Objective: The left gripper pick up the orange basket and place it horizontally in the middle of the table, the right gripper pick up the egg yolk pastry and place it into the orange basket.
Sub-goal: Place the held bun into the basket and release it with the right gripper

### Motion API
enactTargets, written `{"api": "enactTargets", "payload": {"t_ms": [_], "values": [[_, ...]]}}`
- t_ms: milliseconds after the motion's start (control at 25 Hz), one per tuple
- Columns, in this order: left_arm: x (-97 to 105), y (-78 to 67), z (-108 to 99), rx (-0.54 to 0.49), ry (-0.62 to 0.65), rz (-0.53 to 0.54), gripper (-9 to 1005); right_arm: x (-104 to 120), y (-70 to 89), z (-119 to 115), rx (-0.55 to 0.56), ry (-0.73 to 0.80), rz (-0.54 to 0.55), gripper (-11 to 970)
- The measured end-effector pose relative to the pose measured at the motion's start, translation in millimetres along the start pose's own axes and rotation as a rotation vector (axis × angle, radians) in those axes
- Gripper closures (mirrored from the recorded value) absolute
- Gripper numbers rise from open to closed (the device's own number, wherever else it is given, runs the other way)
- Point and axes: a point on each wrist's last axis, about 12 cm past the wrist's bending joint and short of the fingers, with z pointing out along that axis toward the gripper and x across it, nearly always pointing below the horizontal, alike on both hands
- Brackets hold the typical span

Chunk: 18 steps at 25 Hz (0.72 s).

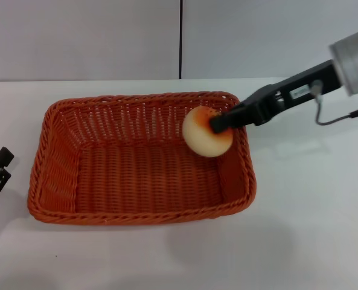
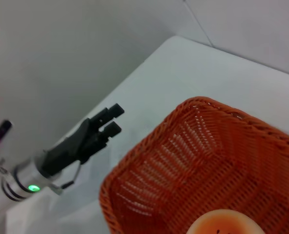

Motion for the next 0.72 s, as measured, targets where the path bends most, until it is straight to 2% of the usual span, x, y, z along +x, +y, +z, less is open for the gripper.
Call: {"api": "enactTargets", "payload": {"t_ms": [80, 360, 440, 480, 520, 640, 680, 720], "values": [[0, -0.2, -1, -0.003, 0.001, -0.002, 383, -1, -0.8, 7, 0.003, -0.021, -0.042, 910], [0, 0.2, -4, -0.013, 0.0, -0.006, 382, -1, 2.1, 7, -0.018, -0.058, -0.105, 812], [0, 0.2, -4, -0.013, -0.001, -0.006, 382, 2, 6.1, 3, -0.031, -0.09, -0.148, 722], [0, 0.0, -5, -0.01, -0.005, -0.006, 382, 6, 11.9, -6, -0.034, -0.149, -0.203, 678], [0, 0.0, -5, -0.01, -0.005, -0.006, 382, 6, 11.9, -6, -0.034, -0.149, -0.203, 633], [-2, 0.8, -8, -0.014, -0.014, -0.001, 382, 20, 21.8, -25, 0.013, -0.281, -0.285, 504], [-3, 1.7, -10, -0.021, -0.023, 0.002, 382, 39, 25.4, -42, 0.073, -0.401, -0.324, 462], [-5, 2.5, -11, -0.03, -0.033, 0.006, 382, 39, 25.4, -42, 0.073, -0.401, -0.324, 420]]}}
